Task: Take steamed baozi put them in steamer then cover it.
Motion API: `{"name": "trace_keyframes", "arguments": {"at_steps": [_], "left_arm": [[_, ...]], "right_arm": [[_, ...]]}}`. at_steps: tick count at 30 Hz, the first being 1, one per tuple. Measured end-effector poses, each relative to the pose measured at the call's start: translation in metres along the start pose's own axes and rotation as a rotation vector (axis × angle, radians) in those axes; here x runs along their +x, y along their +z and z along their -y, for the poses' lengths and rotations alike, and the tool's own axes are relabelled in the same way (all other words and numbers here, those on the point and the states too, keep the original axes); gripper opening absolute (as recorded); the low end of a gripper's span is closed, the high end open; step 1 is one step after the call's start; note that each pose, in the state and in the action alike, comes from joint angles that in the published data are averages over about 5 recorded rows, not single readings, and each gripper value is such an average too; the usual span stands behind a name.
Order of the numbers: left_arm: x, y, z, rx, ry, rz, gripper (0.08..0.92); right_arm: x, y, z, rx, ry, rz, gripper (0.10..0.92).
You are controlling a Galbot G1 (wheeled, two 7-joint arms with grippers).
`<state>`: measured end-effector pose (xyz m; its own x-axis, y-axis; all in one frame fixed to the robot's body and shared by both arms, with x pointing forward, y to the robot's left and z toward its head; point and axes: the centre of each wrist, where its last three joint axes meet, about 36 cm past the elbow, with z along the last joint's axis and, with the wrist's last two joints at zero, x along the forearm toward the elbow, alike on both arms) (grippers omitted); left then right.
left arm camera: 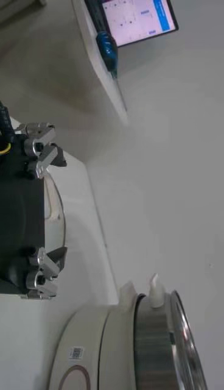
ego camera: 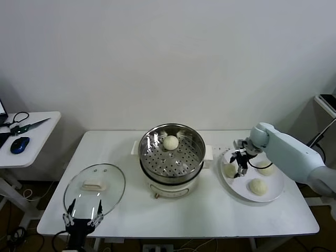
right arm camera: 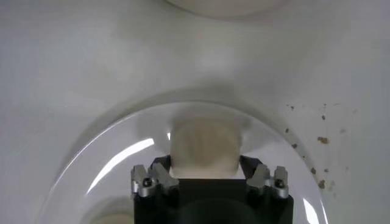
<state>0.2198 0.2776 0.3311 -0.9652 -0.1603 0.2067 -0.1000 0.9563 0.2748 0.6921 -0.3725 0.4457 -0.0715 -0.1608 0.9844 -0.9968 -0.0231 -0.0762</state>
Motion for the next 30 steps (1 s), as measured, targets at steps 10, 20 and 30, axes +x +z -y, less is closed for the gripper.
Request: {"name": "trace_keyframes", "arguments": {"at_steps": [10, 20, 30], "left_arm": [[0.001, -0.002, 0.0, 0.0, 0.001, 0.005, 0.823], [0.004, -0.005, 0.006, 0.003, 0.019, 0.01, 0.823], [0.009, -0.01, 0.013, 0.011, 0.037, 0.021, 0.823]], "right_arm": [[0.017, 0.003, 0.004, -0.015, 0.018, 0.02, 0.679], [0.109, -0.027, 0.034, 0.011, 0.103, 0.074, 0.679], [0.215, -0.122, 0.059, 0.086, 0.179, 0.157, 0.687]]}}
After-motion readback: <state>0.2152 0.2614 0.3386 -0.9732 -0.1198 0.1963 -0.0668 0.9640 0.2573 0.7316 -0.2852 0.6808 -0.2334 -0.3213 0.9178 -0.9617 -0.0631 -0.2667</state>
